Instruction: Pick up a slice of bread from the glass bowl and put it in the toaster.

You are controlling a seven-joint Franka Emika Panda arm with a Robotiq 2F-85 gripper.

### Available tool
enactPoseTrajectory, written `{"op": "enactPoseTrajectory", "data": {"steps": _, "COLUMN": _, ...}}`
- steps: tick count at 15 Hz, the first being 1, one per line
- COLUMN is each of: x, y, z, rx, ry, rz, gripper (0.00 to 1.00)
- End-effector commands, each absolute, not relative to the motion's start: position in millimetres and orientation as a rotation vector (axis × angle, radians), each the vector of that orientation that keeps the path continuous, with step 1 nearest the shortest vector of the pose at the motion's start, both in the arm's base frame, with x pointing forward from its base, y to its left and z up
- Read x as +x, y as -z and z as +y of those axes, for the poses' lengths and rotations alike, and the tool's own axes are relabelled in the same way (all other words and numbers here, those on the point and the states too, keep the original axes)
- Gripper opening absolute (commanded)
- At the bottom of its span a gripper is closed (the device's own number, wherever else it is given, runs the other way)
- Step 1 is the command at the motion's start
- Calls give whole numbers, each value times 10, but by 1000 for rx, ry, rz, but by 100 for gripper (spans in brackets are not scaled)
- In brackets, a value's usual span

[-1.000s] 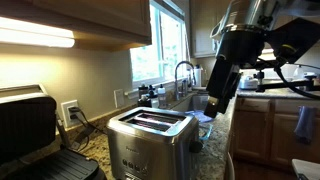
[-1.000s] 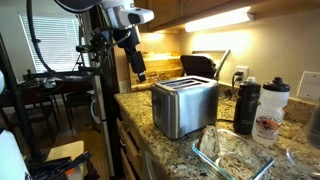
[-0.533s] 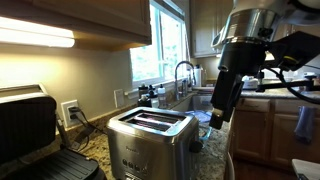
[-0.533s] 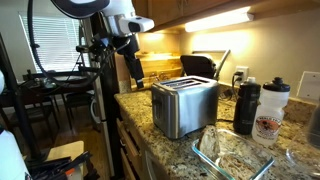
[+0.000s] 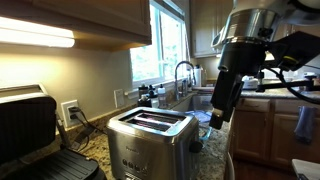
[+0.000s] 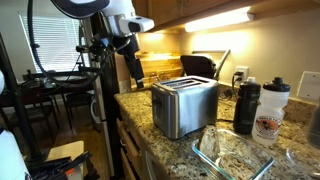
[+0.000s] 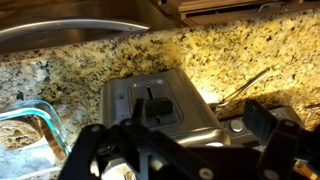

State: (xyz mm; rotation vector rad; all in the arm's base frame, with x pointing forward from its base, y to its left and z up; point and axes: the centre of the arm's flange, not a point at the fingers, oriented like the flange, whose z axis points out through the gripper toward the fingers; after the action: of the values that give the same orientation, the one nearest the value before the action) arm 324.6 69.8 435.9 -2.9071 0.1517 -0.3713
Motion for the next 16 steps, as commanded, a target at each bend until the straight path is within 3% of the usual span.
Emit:
{"op": "enactPoseTrajectory", "data": {"steps": 1, "x": 3256, "y": -4368, "z": 698, "rx": -2907, "ry": 374, "rz": 151, "gripper": 100}}
{"op": "enactPoseTrajectory", "data": {"steps": 16, "x": 3310, "y": -4578, "z": 456, "rx": -2920, "ry": 455, "rz": 254, "gripper": 100}}
